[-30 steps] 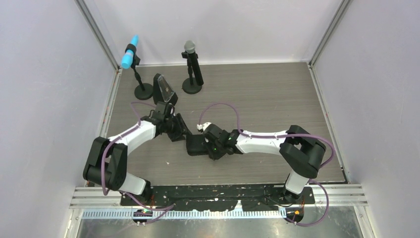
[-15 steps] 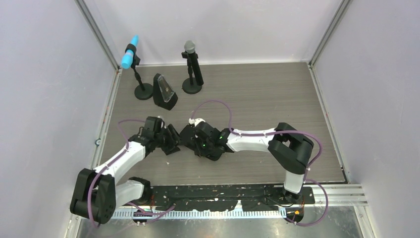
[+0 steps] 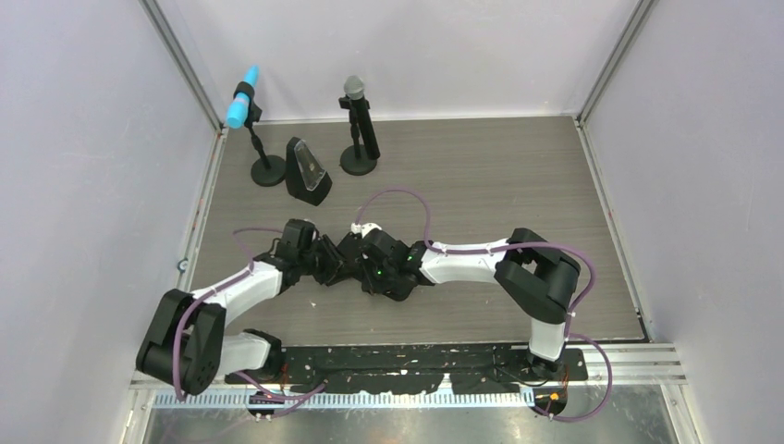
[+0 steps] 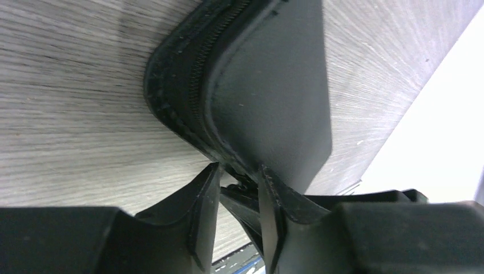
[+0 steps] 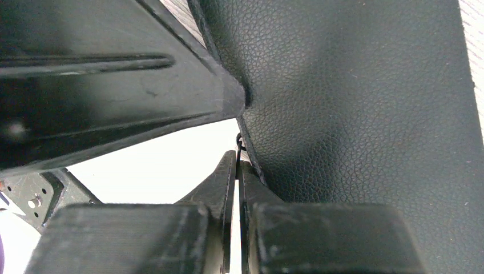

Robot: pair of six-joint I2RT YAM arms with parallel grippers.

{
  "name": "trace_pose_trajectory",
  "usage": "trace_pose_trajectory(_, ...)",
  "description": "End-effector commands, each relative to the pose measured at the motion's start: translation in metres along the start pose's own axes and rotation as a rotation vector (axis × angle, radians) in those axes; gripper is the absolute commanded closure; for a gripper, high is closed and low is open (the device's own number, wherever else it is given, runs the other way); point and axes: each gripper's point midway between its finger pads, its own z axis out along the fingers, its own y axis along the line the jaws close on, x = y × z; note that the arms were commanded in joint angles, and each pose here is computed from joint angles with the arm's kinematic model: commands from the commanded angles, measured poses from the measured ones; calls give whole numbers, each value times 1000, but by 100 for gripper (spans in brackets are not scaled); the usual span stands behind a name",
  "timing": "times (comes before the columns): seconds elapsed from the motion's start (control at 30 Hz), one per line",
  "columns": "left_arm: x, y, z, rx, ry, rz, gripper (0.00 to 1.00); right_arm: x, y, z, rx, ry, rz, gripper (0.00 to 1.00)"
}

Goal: Sort the hair-cutting tools
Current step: Zip the hairdressing tool bag at the center of the board.

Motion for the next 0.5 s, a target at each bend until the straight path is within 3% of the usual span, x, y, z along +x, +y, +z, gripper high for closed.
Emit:
trace_pose_trajectory(0.0, -2, 4, 12, 12, -15, -30, 71, -23, 15, -8, -41, -80, -4, 95)
trace_pose_trajectory(0.1, 0, 4, 19, 33, -3, -52, 80, -21, 13, -11, -38, -81, -9, 95)
trace_pose_trajectory(0.2, 2, 6, 21, 34, 4, -56, 99, -20, 12, -12, -34, -73, -14, 95)
trace_pose_trajectory(0.47, -8, 27, 17, -64, -33, -24, 100, 8, -31, -43, 110, -49, -56, 95)
